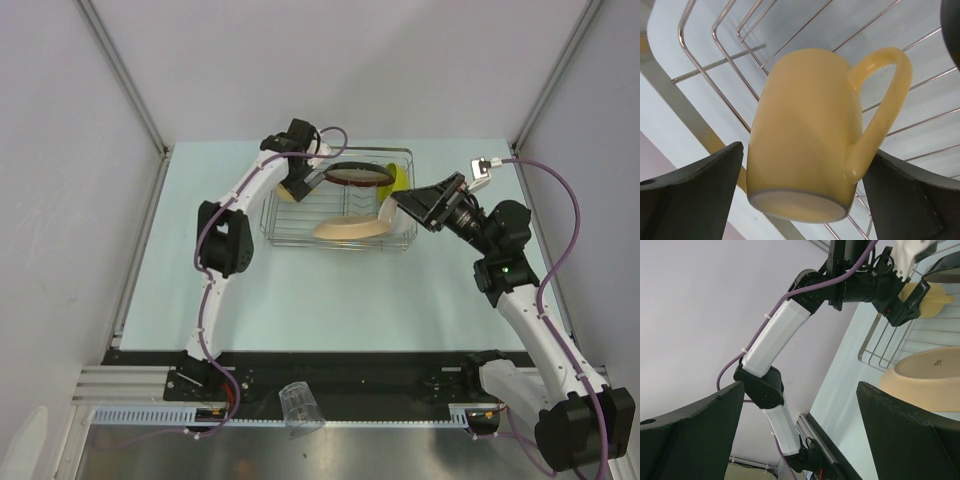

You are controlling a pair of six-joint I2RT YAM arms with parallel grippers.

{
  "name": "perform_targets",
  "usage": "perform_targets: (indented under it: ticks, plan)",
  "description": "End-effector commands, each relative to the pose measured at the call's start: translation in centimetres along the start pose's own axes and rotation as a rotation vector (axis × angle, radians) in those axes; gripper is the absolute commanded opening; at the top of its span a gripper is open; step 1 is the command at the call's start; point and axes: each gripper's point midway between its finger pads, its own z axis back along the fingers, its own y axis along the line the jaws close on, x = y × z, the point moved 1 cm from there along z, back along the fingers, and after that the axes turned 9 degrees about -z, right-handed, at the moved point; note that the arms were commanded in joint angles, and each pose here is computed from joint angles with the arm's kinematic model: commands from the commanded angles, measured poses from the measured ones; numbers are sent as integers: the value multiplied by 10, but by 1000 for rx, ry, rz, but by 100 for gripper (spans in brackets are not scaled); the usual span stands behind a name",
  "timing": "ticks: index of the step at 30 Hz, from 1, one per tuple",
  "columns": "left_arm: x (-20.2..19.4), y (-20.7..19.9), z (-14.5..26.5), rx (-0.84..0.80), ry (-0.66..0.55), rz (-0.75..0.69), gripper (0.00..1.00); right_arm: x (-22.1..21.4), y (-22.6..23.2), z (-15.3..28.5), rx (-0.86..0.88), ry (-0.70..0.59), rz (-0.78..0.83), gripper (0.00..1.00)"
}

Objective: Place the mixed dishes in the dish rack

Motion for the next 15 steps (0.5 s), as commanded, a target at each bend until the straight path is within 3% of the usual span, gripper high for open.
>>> perform_targets:
  ticks: [1,9,15]
  plan:
    - [35,37,63,94,-189,63,100,-3,13,3,50,2,33,100]
    - [37,47,102,115,-244,54,100,-9,13,-2,61,17,30,100]
    - [31,45,95,113,-227,51,100,-10,14,-2,63,19,29,100]
